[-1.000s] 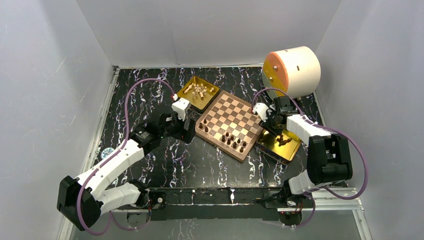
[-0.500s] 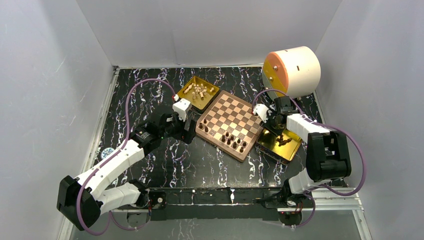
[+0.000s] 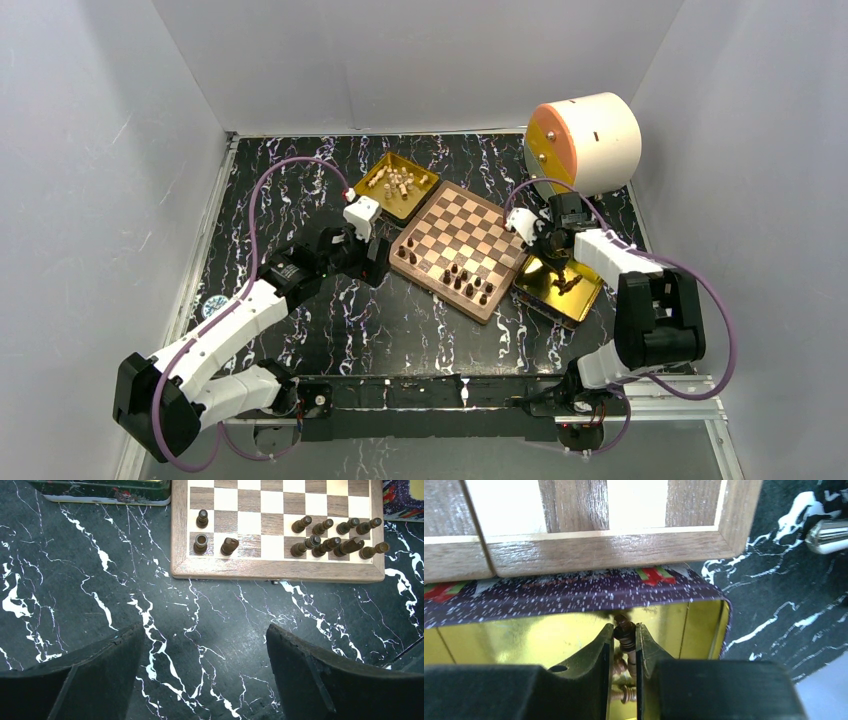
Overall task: Set up the chess pieces on the board
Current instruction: Pick up the chess piece from the storage box, then place the chess piece on the chessboard.
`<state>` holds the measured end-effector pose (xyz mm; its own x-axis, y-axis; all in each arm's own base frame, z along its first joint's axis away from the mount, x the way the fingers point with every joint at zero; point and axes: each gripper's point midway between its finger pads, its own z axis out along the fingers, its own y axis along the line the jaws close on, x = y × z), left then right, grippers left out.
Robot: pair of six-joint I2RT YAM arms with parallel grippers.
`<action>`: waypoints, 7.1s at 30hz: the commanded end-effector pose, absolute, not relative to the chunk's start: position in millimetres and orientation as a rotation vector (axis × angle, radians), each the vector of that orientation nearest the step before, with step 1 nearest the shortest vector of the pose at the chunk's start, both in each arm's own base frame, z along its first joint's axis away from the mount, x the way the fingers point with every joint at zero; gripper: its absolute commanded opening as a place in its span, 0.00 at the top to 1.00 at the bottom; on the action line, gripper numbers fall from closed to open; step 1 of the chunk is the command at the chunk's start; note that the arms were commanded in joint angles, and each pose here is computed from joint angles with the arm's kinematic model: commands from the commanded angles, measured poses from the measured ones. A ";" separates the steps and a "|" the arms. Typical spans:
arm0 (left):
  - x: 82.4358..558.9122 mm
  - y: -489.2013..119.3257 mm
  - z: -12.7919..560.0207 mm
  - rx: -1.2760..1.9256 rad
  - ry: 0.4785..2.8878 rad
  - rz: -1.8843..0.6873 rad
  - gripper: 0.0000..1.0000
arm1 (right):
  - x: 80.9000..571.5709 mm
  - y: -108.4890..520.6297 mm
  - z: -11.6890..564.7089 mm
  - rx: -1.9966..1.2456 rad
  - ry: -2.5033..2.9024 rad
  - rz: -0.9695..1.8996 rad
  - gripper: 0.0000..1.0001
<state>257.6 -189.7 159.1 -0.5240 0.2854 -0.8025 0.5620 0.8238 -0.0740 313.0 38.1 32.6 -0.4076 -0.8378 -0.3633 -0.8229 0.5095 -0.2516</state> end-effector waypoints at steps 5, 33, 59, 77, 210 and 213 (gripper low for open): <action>262.0 -180.0 167.4 0.551 2.123 -0.357 0.13 | 314.5 39.1 91.2 -1.246 2.283 -0.110 0.91; 261.6 -275.4 250.6 0.493 1.980 -0.983 0.32 | 308.0 256.9 288.6 -0.408 1.903 0.986 0.90; 262.2 -287.4 262.0 0.504 1.868 -1.073 0.57 | 255.0 325.1 318.9 -0.167 1.848 1.455 0.91; 242.5 -296.5 235.7 0.862 1.801 -1.070 0.99 | 201.4 303.5 282.8 -0.548 1.958 1.352 0.89; 271.6 -142.1 226.8 0.476 1.848 -0.175 0.08 | 276.5 312.6 114.7 -0.611 2.083 0.527 0.65; 271.6 -142.3 226.5 0.477 1.848 -0.176 0.08 | 277.0 311.4 115.9 -0.608 2.081 0.519 0.64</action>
<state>269.6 -143.0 219.9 -0.2802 0.2465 -0.9278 0.4173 0.9016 0.1135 267.6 303.4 80.8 -0.5426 -0.2839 -0.7905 -0.5992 0.7904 0.1274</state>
